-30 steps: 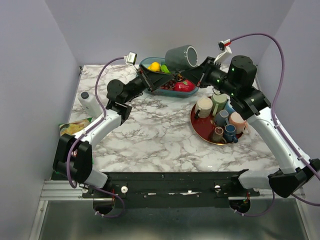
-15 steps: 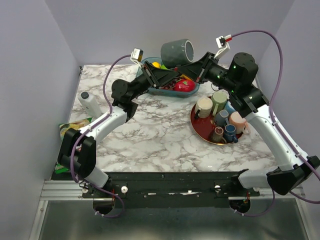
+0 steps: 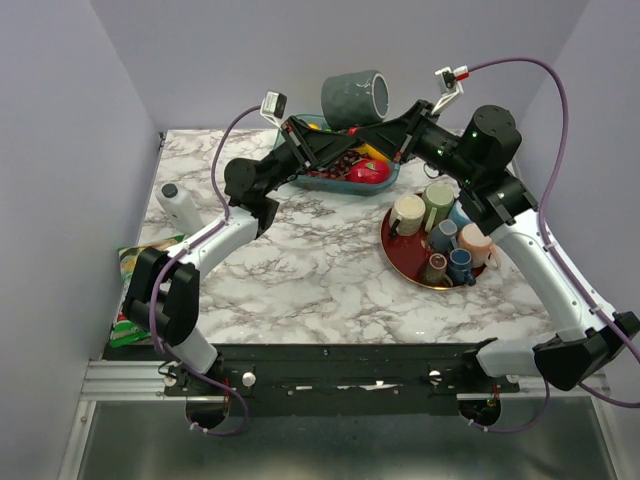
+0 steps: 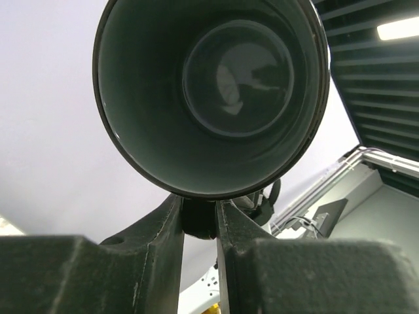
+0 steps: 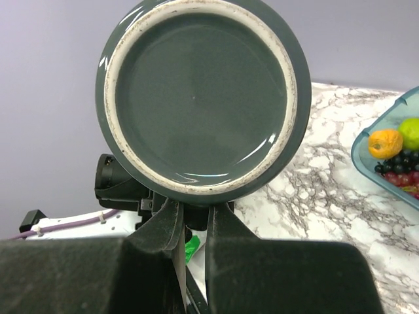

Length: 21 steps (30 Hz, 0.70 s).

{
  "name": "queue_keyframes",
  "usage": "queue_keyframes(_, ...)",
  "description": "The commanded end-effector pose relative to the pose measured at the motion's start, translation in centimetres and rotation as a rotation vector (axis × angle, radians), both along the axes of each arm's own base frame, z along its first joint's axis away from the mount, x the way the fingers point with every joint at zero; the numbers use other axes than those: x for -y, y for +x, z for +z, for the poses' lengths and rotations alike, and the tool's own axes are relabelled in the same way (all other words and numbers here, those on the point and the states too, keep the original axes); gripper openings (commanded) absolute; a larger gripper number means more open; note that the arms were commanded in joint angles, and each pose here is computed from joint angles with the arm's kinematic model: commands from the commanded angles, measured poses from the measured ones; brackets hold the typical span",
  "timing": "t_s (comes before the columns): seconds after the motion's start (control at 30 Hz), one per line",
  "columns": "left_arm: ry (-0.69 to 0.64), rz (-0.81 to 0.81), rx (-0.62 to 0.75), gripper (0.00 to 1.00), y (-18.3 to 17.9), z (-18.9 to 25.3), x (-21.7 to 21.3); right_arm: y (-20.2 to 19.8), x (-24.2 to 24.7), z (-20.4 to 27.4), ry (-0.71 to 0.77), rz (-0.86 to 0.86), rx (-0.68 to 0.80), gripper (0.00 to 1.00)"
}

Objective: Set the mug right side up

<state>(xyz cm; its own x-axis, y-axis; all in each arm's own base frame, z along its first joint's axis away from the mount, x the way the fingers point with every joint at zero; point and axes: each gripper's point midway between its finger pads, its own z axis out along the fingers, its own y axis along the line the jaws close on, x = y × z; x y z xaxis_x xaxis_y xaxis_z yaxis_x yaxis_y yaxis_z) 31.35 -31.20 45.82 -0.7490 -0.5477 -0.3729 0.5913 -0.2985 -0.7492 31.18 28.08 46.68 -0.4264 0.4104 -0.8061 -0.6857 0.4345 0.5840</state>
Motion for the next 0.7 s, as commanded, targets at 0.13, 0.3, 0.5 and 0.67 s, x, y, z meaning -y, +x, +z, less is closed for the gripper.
queue_keyframes(0.13, -0.07, -0.014, 0.129, 0.0, -1.4, 3.5, -0.6, -1.5, -1.3, -0.4, -0.005, 0.117, 0.053, 0.01)
queue_keyframes(0.3, -0.015, 0.039, 0.118, 0.0, -0.8, 2.7, -0.5, -0.4, -1.1, -2.3, -0.049, 0.075, 0.003, 0.03)
queue_keyframes(0.5, 0.129, 0.169, 0.127, 0.0, 0.3, 0.8, -0.6, 1.4, -0.1, -4.1, -0.097, -0.038, -0.052, 0.61)
queue_keyframes(0.67, 0.308, 0.33, 0.19, 0.0, 1.4, -0.6, -1.6, 2.5, 0.8, -5.4, -0.126, -0.117, -0.088, 0.81)
